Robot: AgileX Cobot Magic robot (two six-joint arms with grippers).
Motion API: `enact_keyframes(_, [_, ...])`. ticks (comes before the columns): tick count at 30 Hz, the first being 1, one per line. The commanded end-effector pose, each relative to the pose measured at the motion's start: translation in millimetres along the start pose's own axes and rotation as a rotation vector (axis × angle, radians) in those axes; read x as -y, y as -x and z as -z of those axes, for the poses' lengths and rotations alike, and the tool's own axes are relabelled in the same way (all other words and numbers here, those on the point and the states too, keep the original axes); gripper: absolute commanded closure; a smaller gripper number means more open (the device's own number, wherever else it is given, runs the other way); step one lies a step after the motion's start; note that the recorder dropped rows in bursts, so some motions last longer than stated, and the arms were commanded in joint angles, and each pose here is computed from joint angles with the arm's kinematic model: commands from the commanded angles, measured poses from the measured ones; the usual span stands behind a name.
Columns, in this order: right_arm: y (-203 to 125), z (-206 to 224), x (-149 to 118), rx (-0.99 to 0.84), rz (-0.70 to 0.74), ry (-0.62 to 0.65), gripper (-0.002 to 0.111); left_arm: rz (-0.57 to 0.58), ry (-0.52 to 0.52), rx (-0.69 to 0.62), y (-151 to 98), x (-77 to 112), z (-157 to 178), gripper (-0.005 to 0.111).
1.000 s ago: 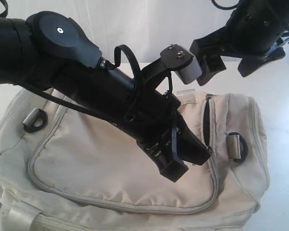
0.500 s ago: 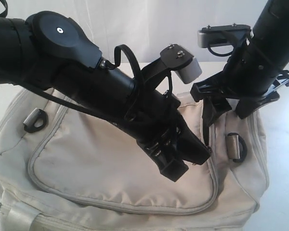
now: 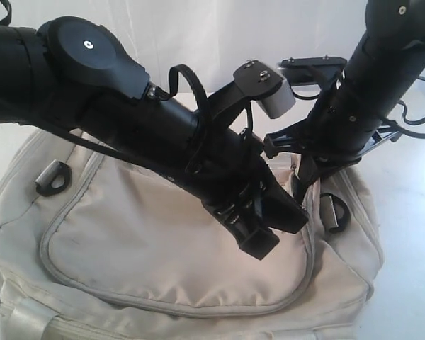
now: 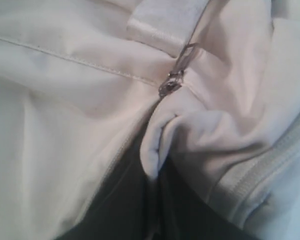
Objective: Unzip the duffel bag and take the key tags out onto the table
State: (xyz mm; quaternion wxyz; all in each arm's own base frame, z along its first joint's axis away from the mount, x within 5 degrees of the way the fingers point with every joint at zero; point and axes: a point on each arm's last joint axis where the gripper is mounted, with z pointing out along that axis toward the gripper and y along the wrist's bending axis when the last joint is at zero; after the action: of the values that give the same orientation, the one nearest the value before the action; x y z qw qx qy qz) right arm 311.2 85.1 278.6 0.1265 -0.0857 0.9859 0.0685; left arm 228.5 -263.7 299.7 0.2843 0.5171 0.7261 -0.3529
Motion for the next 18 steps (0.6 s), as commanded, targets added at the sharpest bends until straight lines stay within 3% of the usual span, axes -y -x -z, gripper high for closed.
enact_keyframes(1, [7.1,-0.8,6.7,0.083,0.02,-0.07,0.108,0.013,-0.09,-0.024,-1.8,12.2,2.6,0.107])
enact_keyframes(13, [8.8,-0.2,11.4,0.103,0.014,-0.121,0.108,0.023,-0.362,-0.151,-12.6,36.6,9.9,0.107])
enact_keyframes(18, [8.5,-0.2,11.4,0.099,0.013,-0.121,0.108,0.087,-0.378,-0.281,-22.3,39.4,14.1,0.107])
